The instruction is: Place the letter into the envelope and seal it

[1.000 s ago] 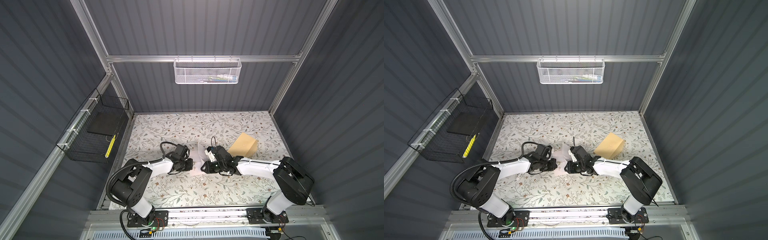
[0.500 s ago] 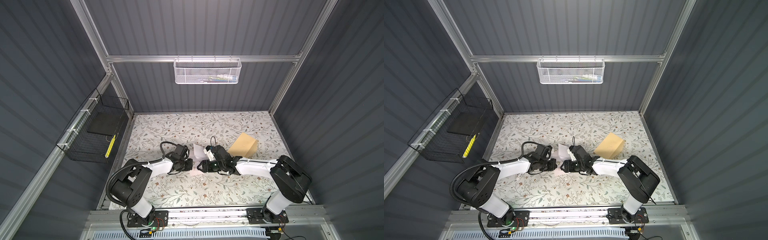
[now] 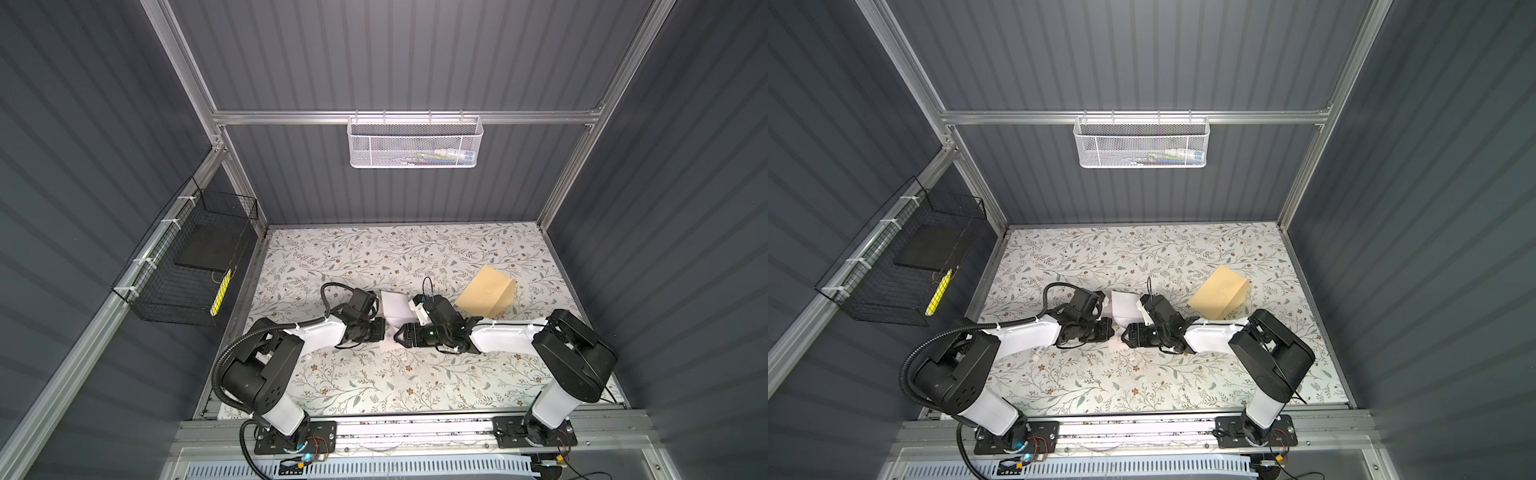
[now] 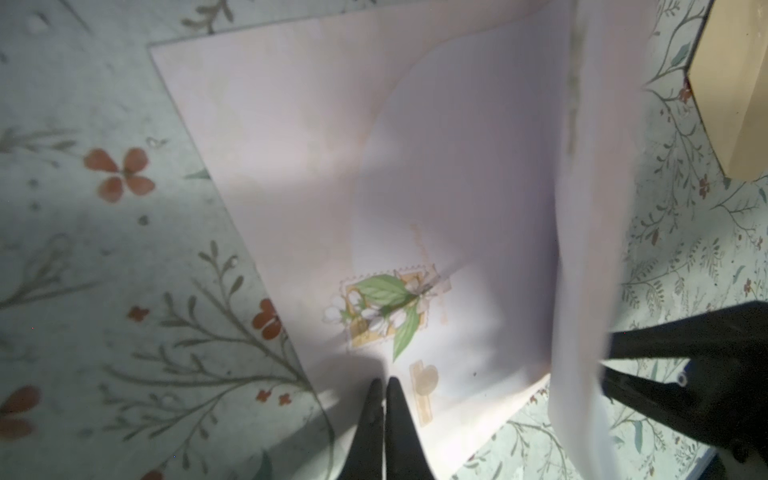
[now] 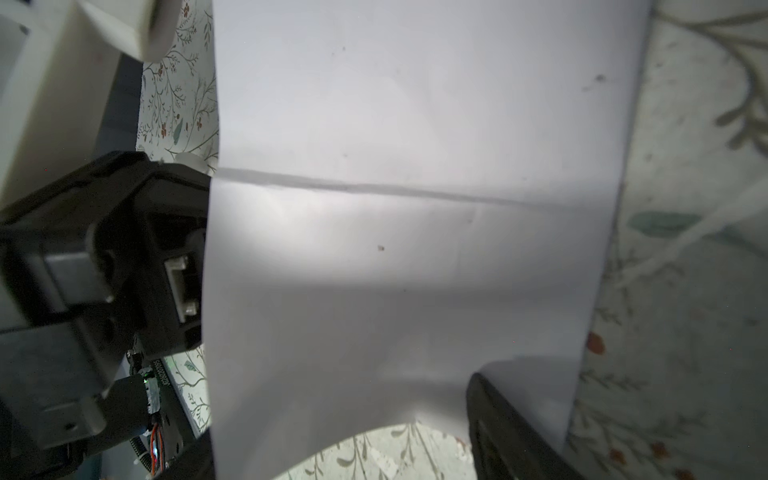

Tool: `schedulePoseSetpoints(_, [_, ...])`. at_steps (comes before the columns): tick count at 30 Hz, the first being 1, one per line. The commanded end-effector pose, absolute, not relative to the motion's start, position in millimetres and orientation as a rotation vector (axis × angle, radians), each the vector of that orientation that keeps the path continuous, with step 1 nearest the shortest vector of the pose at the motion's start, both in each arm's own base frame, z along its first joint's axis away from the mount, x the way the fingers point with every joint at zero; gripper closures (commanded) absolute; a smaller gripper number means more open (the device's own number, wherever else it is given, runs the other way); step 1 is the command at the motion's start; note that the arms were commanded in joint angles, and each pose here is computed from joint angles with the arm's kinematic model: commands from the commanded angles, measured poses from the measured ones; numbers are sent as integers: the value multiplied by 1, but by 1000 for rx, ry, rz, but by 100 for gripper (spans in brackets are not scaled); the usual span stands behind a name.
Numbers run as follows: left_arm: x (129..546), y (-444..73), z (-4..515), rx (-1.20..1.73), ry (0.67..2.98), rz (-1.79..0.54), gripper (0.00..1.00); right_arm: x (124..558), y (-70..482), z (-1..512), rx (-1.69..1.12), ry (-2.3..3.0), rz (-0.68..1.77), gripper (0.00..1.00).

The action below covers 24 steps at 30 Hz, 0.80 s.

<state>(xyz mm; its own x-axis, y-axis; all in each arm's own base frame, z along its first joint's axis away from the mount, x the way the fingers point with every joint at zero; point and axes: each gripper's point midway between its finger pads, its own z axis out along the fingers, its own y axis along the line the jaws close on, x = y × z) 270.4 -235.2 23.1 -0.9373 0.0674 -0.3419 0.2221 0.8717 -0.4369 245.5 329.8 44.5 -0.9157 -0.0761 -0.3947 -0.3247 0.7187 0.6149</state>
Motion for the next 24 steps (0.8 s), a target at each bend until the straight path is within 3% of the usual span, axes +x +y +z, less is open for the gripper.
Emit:
schedulePoseSetpoints(1, [271,-234,26,251,2716,-667,93,245,325,34,-302,2595,988,26])
schedulePoseSetpoints(9, [278,-236,39,263,2677,-660,90,240,317,20,-274,2628,966,25])
schedulePoseSetpoints(12, [283,-230,49,236,2650,-616,78,239,315,18,-263,2630,965,23])
schedulePoseSetpoints(15, [287,-228,62,214,2613,-613,74,238,314,15,-262,2634,960,23])
schedulePoseSetpoints(24, [306,-206,129,82,2486,-487,46,237,312,10,-241,2646,954,22])
